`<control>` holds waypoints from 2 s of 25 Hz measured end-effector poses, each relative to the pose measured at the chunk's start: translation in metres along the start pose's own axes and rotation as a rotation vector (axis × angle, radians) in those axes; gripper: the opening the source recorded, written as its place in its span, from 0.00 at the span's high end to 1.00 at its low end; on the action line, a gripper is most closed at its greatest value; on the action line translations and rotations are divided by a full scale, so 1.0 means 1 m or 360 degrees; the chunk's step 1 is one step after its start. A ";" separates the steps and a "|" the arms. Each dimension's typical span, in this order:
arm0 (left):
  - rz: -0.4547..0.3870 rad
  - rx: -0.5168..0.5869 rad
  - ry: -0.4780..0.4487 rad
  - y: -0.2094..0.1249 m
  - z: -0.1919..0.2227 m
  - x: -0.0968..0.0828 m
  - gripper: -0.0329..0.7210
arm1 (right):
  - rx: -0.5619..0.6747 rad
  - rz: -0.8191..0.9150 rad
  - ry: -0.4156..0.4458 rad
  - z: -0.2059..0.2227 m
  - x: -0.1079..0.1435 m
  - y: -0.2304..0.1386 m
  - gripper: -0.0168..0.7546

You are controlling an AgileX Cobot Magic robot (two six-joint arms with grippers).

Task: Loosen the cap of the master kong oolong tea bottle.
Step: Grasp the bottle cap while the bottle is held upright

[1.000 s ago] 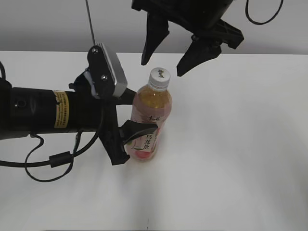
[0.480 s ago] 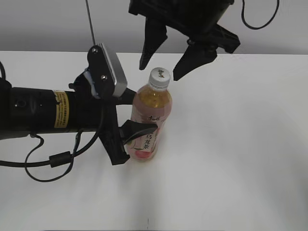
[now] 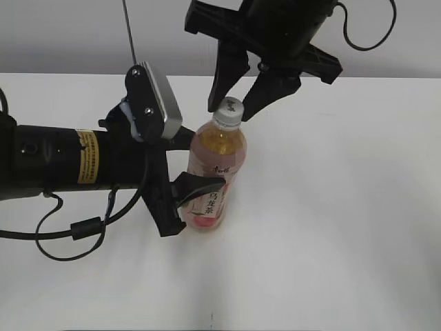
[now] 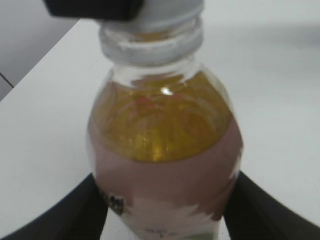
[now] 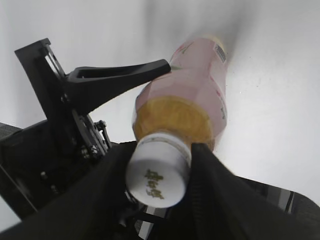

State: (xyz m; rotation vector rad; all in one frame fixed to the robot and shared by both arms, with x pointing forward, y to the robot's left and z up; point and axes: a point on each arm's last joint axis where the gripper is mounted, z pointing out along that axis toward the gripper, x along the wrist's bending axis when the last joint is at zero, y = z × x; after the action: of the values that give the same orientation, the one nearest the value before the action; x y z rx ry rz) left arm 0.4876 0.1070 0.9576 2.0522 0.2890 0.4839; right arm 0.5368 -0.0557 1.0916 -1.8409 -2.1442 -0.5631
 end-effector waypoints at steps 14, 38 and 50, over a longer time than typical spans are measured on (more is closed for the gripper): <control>0.0005 0.0001 -0.0003 0.000 0.000 0.000 0.40 | -0.0001 -0.1522 0.0035 0.000 0.002 -0.001 0.61; -0.0085 0.0000 0.0035 -0.001 0.000 0.003 0.40 | -0.0042 -0.4154 -0.0180 -0.002 0.000 0.006 0.62; -0.0018 -0.0045 -0.0017 0.003 0.000 -0.001 0.41 | -0.0149 -0.4068 -0.0186 -0.036 0.008 -0.010 0.62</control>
State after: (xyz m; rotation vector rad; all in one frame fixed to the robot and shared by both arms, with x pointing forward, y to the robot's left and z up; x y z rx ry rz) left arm 0.4868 0.1056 0.9597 2.0241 0.2858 0.4675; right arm 0.5233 -0.0663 1.1259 1.8533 -2.9586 -0.6439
